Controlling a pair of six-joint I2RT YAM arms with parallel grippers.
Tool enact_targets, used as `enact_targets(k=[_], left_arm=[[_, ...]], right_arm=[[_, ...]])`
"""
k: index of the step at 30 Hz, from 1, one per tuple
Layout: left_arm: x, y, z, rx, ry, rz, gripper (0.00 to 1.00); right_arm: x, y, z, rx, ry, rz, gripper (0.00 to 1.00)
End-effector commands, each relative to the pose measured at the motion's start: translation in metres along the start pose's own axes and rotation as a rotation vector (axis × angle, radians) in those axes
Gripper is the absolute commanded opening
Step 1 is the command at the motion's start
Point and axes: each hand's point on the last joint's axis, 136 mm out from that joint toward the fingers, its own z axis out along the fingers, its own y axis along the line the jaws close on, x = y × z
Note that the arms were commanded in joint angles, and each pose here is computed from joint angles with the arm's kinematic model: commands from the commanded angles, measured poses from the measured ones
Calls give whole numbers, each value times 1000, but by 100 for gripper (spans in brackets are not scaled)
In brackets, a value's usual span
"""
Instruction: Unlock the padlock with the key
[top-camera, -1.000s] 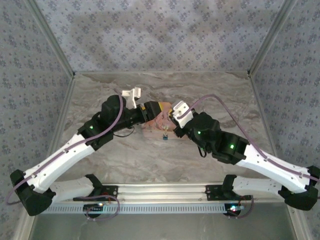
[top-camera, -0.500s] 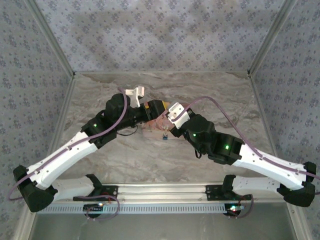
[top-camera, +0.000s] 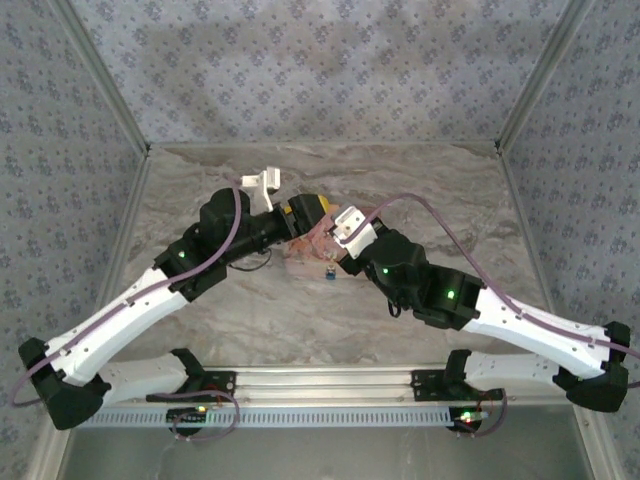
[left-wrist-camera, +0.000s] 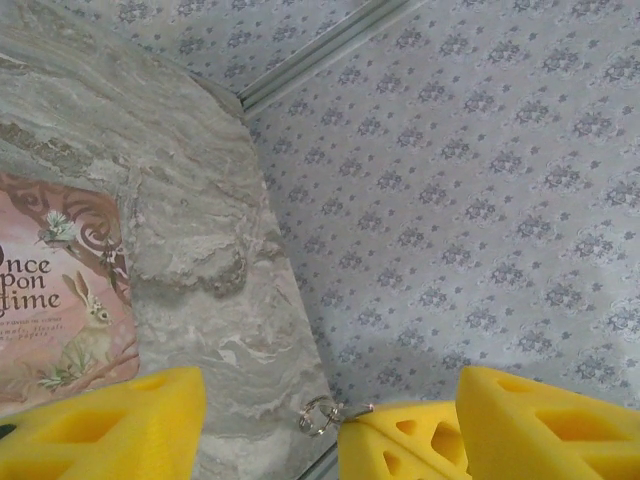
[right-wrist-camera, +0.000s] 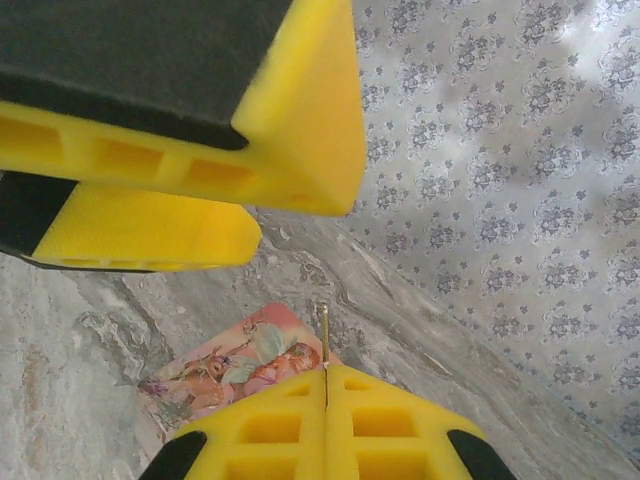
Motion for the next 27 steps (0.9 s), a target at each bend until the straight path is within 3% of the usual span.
enact_targets(k=[1, 12, 27], left_arm=[[-4, -13, -1, 32, -18, -14, 66], [3, -17, 17, 34, 17, -22, 51], [8, -13, 23, 17, 34, -27, 9]], right_arm=[[-2, -1, 0, 25, -4, -1, 0], [-4, 3, 5, 43, 2, -20, 0], [-4, 0, 7, 79, 8, -36, 0]])
